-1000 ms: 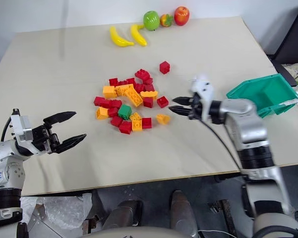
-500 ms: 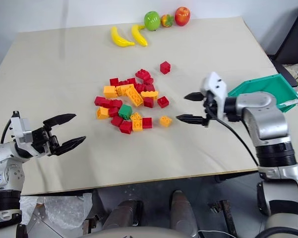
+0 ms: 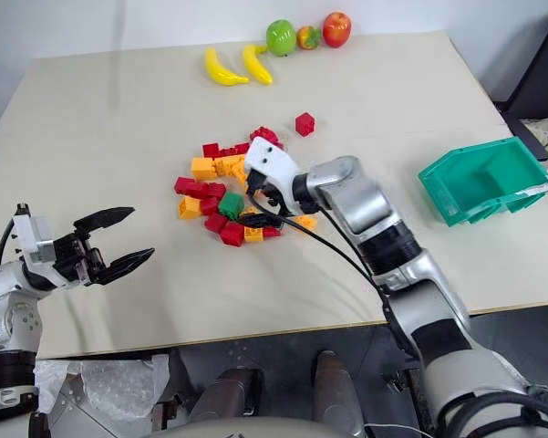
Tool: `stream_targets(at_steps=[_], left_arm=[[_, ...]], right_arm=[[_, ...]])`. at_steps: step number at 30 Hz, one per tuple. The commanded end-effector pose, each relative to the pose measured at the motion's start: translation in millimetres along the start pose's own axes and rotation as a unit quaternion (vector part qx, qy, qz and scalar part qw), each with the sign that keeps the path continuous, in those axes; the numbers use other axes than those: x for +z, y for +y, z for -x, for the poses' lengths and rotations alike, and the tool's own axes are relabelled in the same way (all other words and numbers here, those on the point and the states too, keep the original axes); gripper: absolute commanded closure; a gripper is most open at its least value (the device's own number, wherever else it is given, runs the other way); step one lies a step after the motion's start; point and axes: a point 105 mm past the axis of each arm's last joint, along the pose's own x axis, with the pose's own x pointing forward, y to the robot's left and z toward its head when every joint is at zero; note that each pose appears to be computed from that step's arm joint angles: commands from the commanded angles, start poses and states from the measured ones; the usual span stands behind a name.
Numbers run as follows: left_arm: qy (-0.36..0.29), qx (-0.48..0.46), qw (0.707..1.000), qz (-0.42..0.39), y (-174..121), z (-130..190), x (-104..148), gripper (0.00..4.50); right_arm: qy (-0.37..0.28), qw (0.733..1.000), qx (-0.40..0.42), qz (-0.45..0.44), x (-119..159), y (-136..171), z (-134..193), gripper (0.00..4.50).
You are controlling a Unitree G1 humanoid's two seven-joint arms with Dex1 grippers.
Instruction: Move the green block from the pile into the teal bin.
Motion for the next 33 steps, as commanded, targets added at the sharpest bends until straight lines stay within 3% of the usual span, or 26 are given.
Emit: stream_targets(at_steps=[1,9,12,18,23,27,31,33], left_arm=[[-0.014,0.006,1.0,-0.022,-1.9,2.9,10.2,0.0],[-0.014,0.014,1.0,-0.022,-9.1,6.0,10.2,0.0],[-0.014,0.014,1.0,-0.021,-11.1,5.6,10.1,0.0],[-0.016,0.01,1.0,-0.02,-13.5,2.8,11.1,0.0],[-0.028,-0.019,0.999,-0.006,-20.9,-17.8,7.4,0.0],[-0.038,-0.044,0.998,-0.005,-26.6,-40.7,6.7,0.0],[-0.047,-0.061,0.997,-0.009,-27.5,-63.3,8.5,0.0],[-0.057,-0.083,0.995,-0.011,-29.6,-90.9,11.6,0.0]], right_arm=[[0.004,1.0,-0.006,0.029,13.5,0.8,-15.8,0.03],[0.006,0.999,-0.016,0.032,23.9,2.2,-42.9,0.03],[-0.006,0.999,-0.015,0.029,28.5,3.4,-42.5,0.57],[-0.028,0.999,-0.017,0.032,34.2,2.4,-27.3,2.46],[-0.126,0.992,-0.007,0.024,56.2,7.2,23.3,2.46],[-0.166,0.985,-0.02,0.039,51.7,7.4,59.9,2.46],[-0.148,0.984,-0.045,0.083,34.3,0.3,90.5,2.46],[-0.09,0.984,-0.095,0.121,8.0,-21.0,127.8,2.46]])
